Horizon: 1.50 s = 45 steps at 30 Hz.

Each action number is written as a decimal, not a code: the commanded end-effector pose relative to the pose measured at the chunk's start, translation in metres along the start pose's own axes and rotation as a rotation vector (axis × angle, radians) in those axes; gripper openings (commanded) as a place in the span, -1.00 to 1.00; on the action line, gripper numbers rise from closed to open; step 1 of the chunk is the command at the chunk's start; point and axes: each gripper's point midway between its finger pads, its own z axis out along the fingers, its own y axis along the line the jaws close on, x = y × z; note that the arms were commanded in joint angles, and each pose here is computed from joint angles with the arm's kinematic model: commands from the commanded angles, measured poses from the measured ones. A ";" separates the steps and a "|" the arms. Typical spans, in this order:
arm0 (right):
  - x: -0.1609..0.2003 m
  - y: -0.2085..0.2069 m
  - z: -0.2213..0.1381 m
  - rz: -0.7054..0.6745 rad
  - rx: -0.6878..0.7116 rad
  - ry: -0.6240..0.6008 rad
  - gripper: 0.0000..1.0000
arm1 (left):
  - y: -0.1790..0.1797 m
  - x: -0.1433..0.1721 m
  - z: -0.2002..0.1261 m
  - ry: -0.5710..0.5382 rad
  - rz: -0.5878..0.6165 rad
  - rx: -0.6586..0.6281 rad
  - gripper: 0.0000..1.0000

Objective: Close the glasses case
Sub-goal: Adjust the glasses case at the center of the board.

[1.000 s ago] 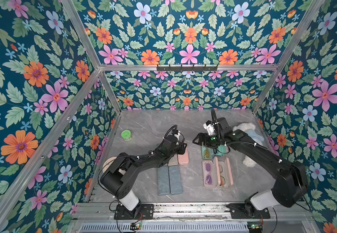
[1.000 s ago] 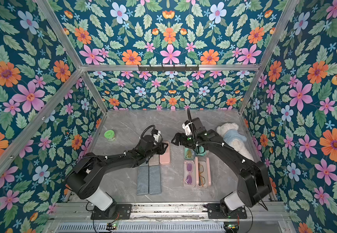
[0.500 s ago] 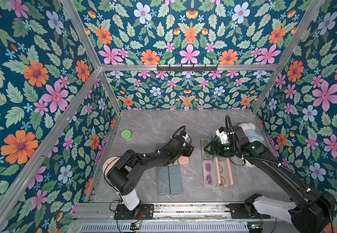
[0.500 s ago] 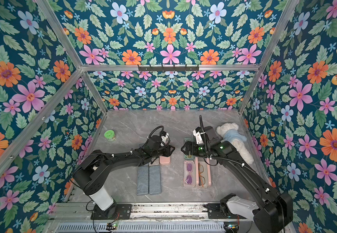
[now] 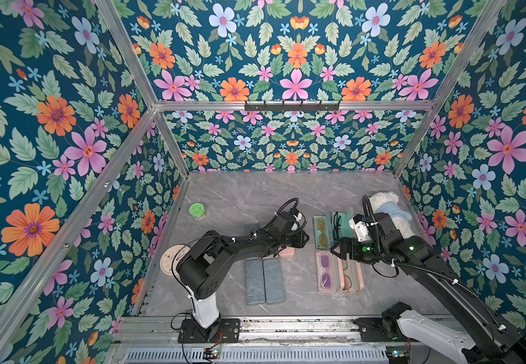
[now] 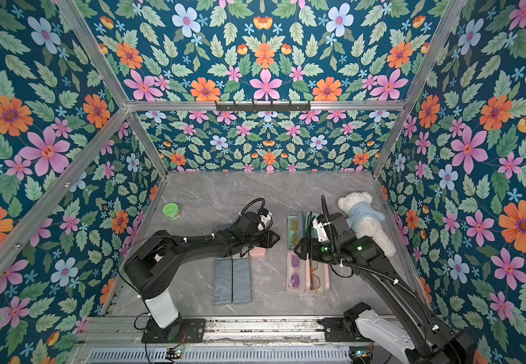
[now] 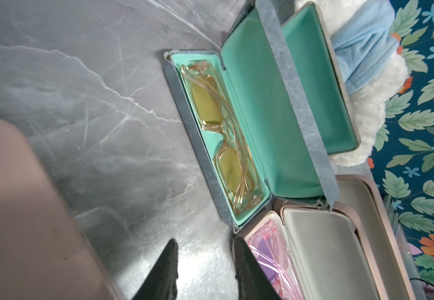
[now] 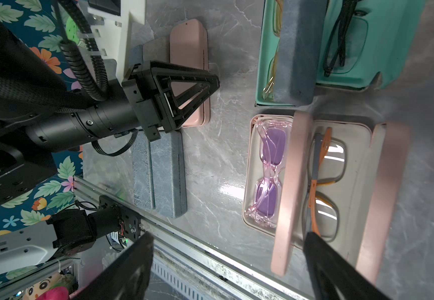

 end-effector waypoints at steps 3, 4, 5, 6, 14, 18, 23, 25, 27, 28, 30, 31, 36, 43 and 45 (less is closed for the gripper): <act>0.017 -0.011 0.002 0.020 0.032 0.051 0.83 | -0.002 0.018 0.000 0.064 0.016 0.002 -0.24; 0.017 -0.012 0.002 0.021 0.033 0.053 0.83 | -0.002 0.021 0.000 0.069 0.017 0.005 -0.24; 0.018 -0.013 0.003 0.023 0.034 0.056 0.83 | -0.003 0.021 0.000 0.069 0.018 0.011 -0.24; 0.019 -0.013 0.004 0.025 0.034 0.059 0.83 | -0.004 0.022 0.000 0.069 0.020 0.021 -0.24; 0.028 -0.017 0.020 0.050 0.011 0.104 0.78 | -0.020 0.036 0.011 0.129 0.051 0.059 -0.27; 0.030 -0.019 0.025 0.056 0.005 0.113 0.75 | -0.023 0.041 0.014 0.146 0.063 0.056 -0.28; 0.033 -0.022 0.026 0.058 0.011 0.121 0.74 | -0.025 0.049 0.021 0.175 0.072 0.051 -0.29; 0.034 -0.024 0.026 0.061 0.013 0.120 0.73 | -0.025 0.051 0.022 0.181 0.075 0.048 -0.32; 0.034 -0.025 0.027 0.063 0.014 0.121 0.73 | -0.026 0.051 0.023 0.185 0.076 0.051 -0.32; 0.034 -0.025 0.027 0.064 0.013 0.123 0.73 | -0.027 0.051 0.023 0.185 0.077 0.052 -0.32; 0.034 -0.026 0.028 0.066 0.017 0.124 0.73 | -0.030 0.052 0.022 0.188 0.081 0.058 -0.32; 0.034 -0.026 0.029 0.065 0.018 0.127 0.72 | -0.031 0.053 0.022 0.190 0.084 0.062 -0.32; 0.035 -0.029 0.030 0.069 0.024 0.132 0.72 | -0.034 0.060 0.024 0.223 0.101 0.059 -0.33; 0.037 -0.032 0.030 0.070 0.033 0.136 0.72 | -0.035 0.066 0.025 0.245 0.109 0.058 -0.33; 0.037 -0.032 0.029 0.070 0.032 0.135 0.72 | -0.035 0.069 0.025 0.255 0.107 0.063 -0.33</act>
